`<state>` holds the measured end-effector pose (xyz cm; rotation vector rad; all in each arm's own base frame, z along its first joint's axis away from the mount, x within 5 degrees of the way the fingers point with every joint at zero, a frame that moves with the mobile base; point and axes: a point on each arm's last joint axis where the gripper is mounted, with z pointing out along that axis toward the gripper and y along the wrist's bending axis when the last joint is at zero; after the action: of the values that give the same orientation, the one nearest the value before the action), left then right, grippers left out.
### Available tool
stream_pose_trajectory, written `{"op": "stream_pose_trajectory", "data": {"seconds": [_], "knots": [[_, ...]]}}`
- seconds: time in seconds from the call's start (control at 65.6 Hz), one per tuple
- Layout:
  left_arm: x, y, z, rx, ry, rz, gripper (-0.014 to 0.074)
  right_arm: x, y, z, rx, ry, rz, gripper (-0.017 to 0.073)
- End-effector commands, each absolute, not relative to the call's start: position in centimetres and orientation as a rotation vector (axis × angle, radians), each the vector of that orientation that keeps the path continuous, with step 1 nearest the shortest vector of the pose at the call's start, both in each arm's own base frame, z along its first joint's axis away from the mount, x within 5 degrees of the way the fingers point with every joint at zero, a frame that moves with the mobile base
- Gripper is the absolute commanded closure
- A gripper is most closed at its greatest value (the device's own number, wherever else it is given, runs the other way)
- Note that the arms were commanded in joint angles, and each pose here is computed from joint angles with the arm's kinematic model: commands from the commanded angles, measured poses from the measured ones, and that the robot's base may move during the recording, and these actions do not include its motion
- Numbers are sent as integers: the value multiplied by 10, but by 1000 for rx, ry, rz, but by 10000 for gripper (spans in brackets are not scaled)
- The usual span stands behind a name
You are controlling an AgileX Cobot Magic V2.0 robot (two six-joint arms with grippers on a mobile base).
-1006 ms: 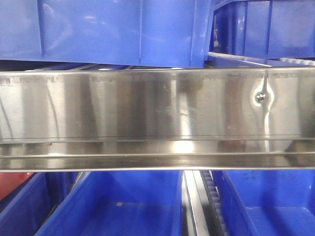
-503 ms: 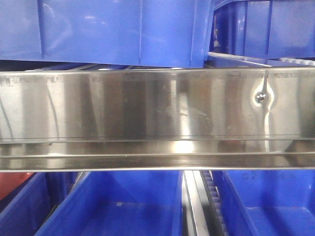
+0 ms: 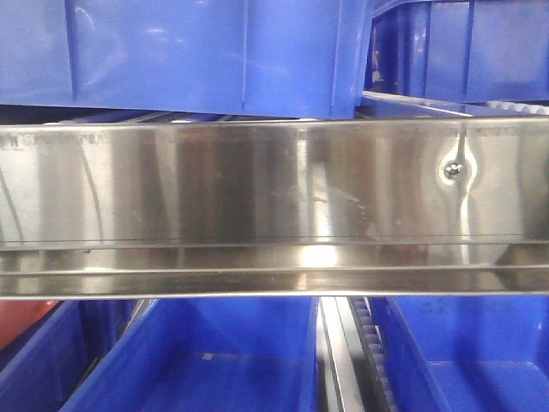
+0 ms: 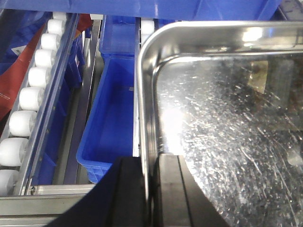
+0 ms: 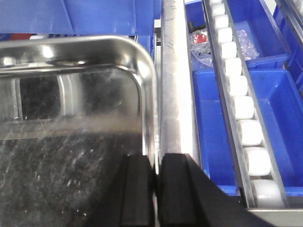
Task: Stack silver trays without gaps
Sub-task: 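Pull the held silver tray off the shelf toward the robot, then turn the base away from the shelf holding the tray in both grippers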
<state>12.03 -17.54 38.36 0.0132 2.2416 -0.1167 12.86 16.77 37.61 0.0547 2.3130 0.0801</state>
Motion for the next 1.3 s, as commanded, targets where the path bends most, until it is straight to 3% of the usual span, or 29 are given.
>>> {"op": "stream_pose_trajectory", "data": {"seconds": [0.0, 1.28], "knots": [[115, -191, 381, 104, 2260, -228, 610, 126, 183, 386, -34, 2252, 264, 574], [115, -190, 381, 104, 2259, -227, 610, 126, 183, 386, -34, 2252, 264, 574]]}}
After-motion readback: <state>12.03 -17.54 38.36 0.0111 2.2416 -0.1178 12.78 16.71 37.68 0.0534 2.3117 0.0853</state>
